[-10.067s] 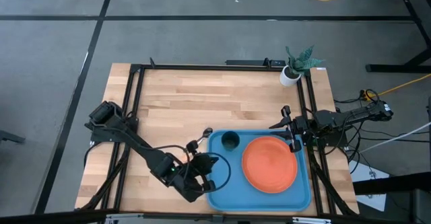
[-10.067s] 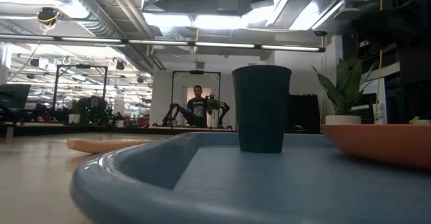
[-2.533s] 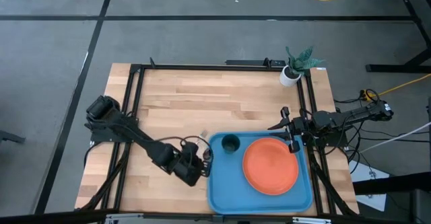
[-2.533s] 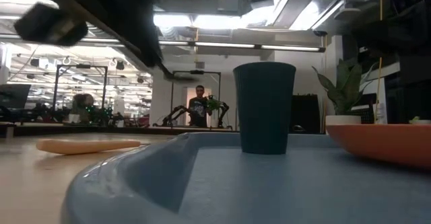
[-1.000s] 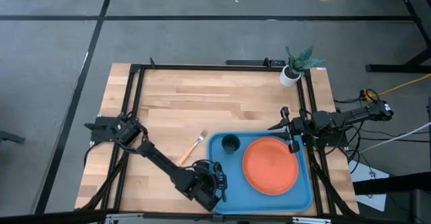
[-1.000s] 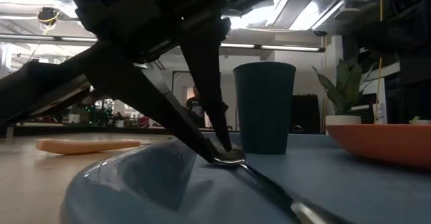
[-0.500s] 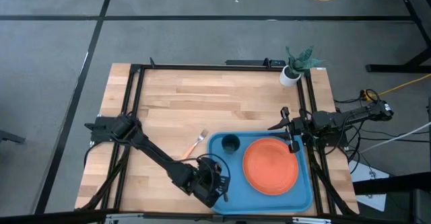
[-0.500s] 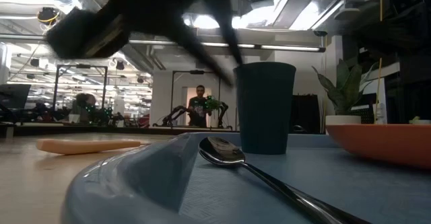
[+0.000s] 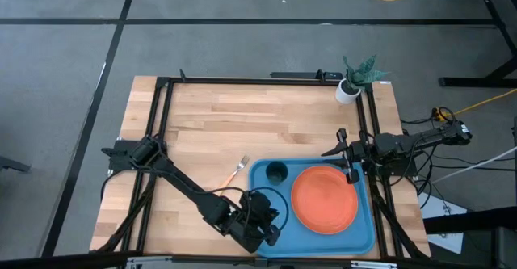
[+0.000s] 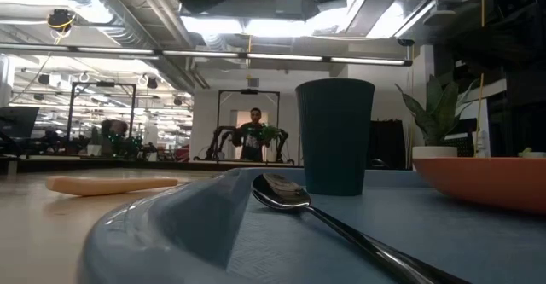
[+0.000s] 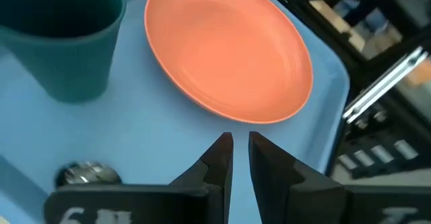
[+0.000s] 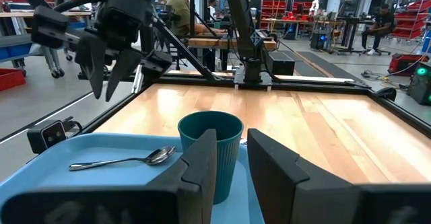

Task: Pick and place plate/cup/fork/spoon on tray
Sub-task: Put the black spoon on the blue serving tray to the bottom left of the green cup

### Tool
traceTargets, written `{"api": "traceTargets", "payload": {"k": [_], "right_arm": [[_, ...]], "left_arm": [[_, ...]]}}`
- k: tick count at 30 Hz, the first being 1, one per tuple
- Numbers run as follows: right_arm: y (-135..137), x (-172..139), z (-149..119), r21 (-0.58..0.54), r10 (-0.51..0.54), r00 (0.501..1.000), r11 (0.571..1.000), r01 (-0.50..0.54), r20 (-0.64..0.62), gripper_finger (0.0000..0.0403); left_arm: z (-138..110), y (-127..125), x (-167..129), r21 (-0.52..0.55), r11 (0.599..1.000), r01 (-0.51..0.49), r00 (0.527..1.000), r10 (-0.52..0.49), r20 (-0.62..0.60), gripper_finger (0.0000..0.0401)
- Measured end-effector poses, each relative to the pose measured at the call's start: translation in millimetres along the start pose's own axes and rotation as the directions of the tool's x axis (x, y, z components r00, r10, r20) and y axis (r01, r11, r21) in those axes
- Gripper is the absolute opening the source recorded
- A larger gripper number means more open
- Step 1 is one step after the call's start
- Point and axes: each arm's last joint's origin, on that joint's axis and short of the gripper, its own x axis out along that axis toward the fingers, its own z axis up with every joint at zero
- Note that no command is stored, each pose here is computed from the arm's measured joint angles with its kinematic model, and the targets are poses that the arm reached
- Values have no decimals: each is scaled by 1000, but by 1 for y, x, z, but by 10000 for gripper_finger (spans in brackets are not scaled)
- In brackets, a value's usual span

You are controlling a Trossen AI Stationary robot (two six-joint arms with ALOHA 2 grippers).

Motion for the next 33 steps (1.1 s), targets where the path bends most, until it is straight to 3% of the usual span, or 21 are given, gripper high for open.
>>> {"api": "traceTargets", "payload": {"k": [8,15,19,28,33], "right_arm": [[0,0,0,-1,0,1000,1000,0,0,90],[0,0,0,0,0,1000,1000,0,0,90],[0,0,0,-1,0,1000,1000,0,0,90],[0,0,0,-1,0,1000,1000,0,0,90],[0,0,0,-1,-1,1000,1000,1,0,90]], "left_arm": [[10,8,15,313,949,-36,999,36,7,40],[32,20,36,300,954,23,993,12,-117,29],[35,26,46,361,931,57,984,9,-179,19],[14,31,57,513,851,114,965,28,-261,4],[0,32,62,538,834,121,961,36,-273,1]]}}
